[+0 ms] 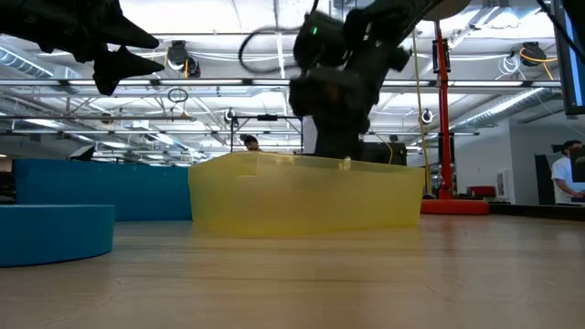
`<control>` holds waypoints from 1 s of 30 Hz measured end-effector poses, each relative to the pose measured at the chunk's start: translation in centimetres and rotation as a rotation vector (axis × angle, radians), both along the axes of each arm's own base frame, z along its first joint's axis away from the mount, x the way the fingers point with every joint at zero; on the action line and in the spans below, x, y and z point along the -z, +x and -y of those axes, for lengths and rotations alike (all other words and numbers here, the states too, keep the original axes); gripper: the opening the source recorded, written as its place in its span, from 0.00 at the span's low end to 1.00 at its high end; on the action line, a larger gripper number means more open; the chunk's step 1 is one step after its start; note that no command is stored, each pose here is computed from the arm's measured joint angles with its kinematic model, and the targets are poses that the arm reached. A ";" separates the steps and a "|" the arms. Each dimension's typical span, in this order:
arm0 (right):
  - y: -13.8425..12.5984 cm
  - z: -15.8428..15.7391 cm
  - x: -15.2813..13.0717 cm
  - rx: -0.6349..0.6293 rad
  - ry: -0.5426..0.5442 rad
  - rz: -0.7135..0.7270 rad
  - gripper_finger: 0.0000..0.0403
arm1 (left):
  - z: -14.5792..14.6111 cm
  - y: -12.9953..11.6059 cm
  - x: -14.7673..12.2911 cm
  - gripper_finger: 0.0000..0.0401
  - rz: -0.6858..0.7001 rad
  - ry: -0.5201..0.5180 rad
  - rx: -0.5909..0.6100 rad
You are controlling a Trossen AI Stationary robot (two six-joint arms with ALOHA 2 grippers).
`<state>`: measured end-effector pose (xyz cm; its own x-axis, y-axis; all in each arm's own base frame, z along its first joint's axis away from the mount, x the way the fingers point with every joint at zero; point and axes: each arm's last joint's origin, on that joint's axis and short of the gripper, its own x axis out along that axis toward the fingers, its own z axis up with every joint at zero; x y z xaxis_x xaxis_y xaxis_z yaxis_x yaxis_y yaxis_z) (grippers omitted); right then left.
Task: Pick and place Stapler, Stapler remover, tape
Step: Put the violet staple remover into the yellow bin, then put the yellow tape into the blue bin
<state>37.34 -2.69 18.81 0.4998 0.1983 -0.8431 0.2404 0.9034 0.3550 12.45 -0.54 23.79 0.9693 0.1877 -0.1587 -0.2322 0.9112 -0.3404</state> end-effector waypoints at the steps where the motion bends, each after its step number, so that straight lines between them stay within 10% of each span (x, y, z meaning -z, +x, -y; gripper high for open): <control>1: 0.1 0.2 0.5 -0.004 0.010 -0.017 0.00 | 0.0 0.0 0.0 0.52 0.000 0.000 0.000; 18: 0.3 0.7 1.5 -0.073 -0.024 -0.021 0.15 | 0.0 0.0 0.0 0.52 0.002 -0.003 0.000; 30: -5.4 -1.9 -10.7 -0.119 -0.258 0.258 0.09 | 0.0 0.1 -1.4 0.52 0.180 -0.168 -0.013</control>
<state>31.94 -0.77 29.51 0.6885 0.0654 -0.7222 0.0612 0.9871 0.1477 12.59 -0.55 25.23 0.9824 0.1862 -0.0142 -0.1660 0.8355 -0.5238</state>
